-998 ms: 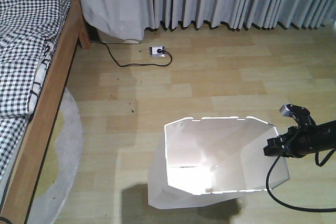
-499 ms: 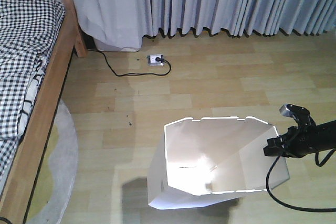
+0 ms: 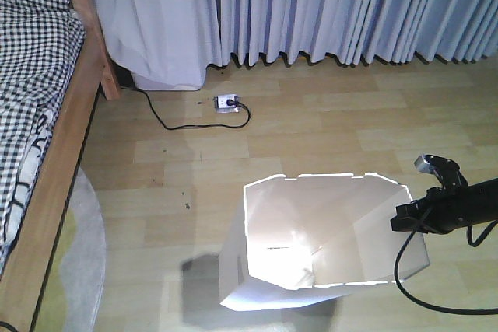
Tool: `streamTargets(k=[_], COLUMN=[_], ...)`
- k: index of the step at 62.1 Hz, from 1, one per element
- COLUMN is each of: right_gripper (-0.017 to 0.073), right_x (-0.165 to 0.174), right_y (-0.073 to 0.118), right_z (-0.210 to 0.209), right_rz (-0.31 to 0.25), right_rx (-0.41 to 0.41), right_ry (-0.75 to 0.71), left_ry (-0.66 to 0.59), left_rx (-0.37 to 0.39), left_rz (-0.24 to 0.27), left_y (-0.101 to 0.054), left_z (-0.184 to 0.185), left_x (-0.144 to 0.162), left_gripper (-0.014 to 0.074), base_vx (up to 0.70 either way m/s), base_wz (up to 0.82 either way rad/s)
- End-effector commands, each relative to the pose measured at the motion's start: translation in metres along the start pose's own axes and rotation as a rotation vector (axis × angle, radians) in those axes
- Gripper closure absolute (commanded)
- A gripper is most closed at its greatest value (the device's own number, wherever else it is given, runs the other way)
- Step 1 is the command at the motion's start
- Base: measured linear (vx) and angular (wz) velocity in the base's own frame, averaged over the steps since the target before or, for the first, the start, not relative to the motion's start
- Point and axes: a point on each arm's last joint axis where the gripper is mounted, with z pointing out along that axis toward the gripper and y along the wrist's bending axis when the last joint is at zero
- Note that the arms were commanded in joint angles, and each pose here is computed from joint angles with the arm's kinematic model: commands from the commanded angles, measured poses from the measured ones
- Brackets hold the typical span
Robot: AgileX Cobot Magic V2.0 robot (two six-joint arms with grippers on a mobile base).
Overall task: Move trash bin to bedside with robot
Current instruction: 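Carry the bin in the right gripper to the bed foot by the curtains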
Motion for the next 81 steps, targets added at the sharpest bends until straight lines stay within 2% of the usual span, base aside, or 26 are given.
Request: streamTargets(k=[1, 81], right_gripper=[0.0563, 0.0563], right_x=[-0.0187, -0.0187], right_y=[0.0256, 0.0256], right_z=[-0.0206, -0.0206], right_rz=[0.009, 0.009], right_rx=[-0.201, -0.201], right_ry=[-0.104, -0.104], left_ry=[-0.071, -0.071], left_rx=[0.007, 0.007], left_rz=[-0.023, -0.023], left_y=[-0.0005, -0.0005], left_z=[-0.0003, -0.0003], left_x=[-0.0033, -0.0033], left_gripper=[0.06, 0.06], base_vx=[0.21, 0.19], base_wz=[-0.01, 0.02])
